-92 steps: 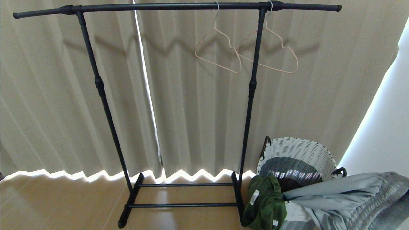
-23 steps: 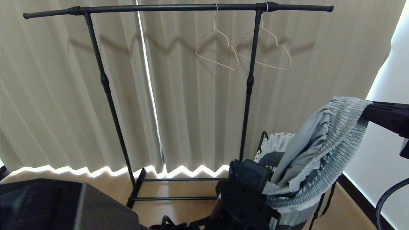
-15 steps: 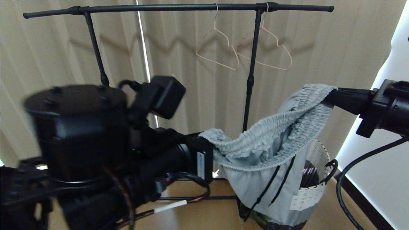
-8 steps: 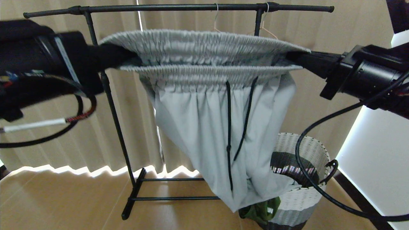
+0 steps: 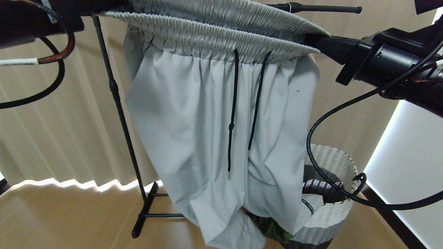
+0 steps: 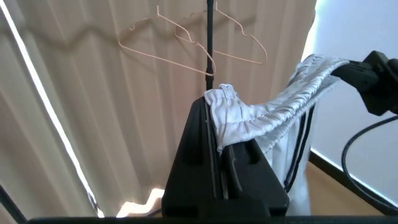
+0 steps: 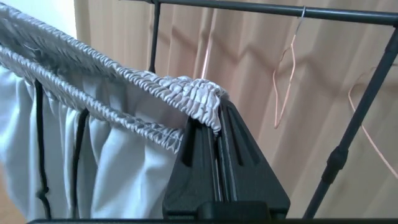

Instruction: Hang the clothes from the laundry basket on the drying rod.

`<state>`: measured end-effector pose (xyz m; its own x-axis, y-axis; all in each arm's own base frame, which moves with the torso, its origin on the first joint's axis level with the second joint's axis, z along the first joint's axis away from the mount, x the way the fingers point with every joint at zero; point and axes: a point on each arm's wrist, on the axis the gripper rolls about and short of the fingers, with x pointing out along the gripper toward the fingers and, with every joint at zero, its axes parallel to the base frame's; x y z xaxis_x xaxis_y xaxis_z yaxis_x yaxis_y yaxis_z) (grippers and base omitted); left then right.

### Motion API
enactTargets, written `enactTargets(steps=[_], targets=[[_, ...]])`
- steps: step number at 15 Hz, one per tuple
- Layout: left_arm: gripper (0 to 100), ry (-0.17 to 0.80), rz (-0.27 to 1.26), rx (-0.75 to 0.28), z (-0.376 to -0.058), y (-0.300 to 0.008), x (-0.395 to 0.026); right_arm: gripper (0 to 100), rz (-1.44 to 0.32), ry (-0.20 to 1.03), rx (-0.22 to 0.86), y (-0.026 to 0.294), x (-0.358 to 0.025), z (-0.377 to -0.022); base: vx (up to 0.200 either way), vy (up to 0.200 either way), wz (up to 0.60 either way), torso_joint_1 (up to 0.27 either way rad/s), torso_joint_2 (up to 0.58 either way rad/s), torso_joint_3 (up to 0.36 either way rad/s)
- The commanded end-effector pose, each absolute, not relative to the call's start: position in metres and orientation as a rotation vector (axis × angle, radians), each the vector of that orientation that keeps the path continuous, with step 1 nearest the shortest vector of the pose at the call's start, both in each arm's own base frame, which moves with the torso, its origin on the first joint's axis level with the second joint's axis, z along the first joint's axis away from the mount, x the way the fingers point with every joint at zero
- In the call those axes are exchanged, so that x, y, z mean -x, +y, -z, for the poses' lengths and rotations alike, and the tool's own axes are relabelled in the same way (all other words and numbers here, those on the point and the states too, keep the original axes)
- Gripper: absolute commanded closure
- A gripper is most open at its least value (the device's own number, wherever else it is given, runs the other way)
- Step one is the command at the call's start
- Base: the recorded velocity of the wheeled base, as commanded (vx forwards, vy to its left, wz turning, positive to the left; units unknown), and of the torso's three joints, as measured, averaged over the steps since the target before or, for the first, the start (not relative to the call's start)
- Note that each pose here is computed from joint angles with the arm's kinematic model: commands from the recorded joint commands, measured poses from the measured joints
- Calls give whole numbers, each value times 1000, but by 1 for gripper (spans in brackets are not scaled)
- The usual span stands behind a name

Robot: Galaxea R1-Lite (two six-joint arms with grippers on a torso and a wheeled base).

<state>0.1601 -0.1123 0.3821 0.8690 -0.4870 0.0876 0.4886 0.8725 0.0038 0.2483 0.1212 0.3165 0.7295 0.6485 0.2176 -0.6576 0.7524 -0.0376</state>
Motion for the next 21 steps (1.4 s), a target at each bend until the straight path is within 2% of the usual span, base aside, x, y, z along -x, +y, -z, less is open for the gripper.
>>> enactTargets(steps=[1,3,4,5,7,8,10,14,18,21], targets=[[100,-78,508,12,-382,-121,-172,100,-721,-237,-43,119,-245,-320,0,0,0,0,0,0],[100,-117,507,22,-394,-117,-166,100,-727,-232,-43,121,-247,-319,0,0,0,0,0,0],[100,-98,506,15,-391,-116,-165,100,-735,-223,-43,125,-251,-317,0,0,0,0,0,0],[100,-38,509,-7,-376,-115,-164,100,-745,-209,-43,131,-253,-313,0,0,0,0,0,0],[100,-34,509,-8,-375,-115,-164,100,-745,-209,-43,131,-253,-313,0,0,0,0,0,0],[100,125,514,-59,-328,-124,-175,100,-722,-149,-27,126,-253,-306,0,0,0,0,0,0],[100,171,521,-78,-314,-136,-188,100,-676,-105,-13,112,-253,-306,0,0,0,0,0,0],[100,227,517,-82,-301,-146,-201,100,-621,-2,27,101,-252,-297,0,0,0,0,0,0],[100,269,517,-73,-291,-154,-210,100,-586,39,29,97,-253,-288,0,0,0,0,0,0],[100,298,541,-67,-281,-168,-215,100,-527,33,28,78,-247,-291,0,0,0,0,0,0]])
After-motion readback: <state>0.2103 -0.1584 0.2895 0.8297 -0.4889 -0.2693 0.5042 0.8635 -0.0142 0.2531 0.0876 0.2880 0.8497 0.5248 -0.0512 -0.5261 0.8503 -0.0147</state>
